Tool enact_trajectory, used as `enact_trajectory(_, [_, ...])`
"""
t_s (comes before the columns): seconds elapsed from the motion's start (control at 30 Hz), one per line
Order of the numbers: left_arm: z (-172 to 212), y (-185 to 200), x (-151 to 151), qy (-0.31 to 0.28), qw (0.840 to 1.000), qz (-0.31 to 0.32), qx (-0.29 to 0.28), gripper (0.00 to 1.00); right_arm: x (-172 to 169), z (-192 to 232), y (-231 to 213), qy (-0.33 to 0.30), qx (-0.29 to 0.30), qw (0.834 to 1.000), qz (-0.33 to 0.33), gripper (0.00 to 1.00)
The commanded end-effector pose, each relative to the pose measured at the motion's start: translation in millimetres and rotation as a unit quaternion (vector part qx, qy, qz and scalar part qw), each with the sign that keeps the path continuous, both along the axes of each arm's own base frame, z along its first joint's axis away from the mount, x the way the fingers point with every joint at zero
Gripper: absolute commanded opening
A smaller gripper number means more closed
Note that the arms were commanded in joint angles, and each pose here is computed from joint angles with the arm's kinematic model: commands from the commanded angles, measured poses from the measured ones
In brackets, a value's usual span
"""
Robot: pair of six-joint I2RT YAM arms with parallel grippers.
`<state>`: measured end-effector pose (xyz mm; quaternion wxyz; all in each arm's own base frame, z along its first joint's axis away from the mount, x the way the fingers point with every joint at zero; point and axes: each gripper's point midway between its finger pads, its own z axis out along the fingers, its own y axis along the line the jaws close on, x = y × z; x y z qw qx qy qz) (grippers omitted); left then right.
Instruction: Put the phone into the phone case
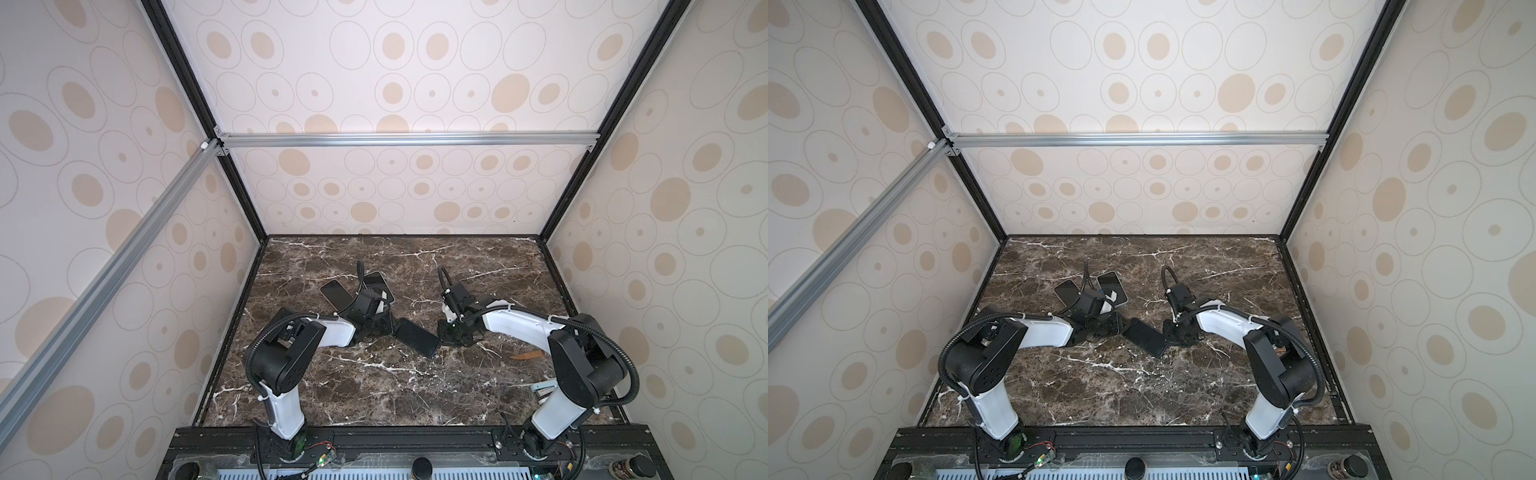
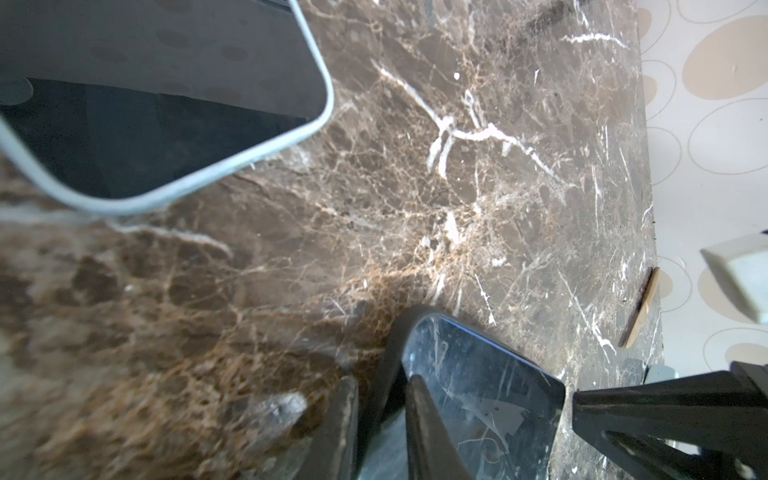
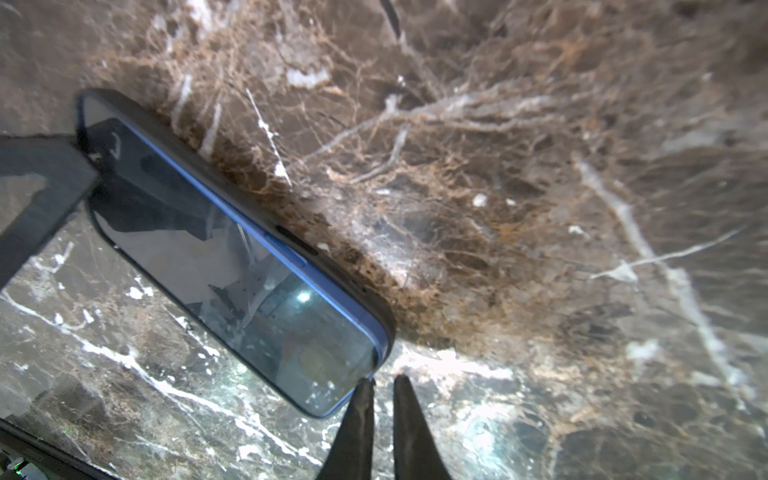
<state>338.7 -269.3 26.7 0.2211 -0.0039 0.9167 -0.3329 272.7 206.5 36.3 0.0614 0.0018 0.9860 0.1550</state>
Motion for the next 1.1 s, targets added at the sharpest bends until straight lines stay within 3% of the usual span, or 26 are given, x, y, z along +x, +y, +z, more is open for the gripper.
enact_trajectory(0.0, [-2, 1, -5, 0.009, 1.0, 0.001, 0.002, 0.22, 3, 6, 2, -0.011, 0.0, 1.0, 0.0, 0.14])
enact_trajectory(0.67, [-1, 1, -5, 0.009, 1.0, 0.001, 0.001, 0.22, -16, -40, -10, 0.047, -0.037, 0.998, 0.008, 0.1])
enact_trajectory(1.07, [-5, 0, -8, 0.015, 1.0, -0.002, 0.002, 0.22, -46, -115, -30, 0.123, -0.088, 0.988, 0.015, 0.09])
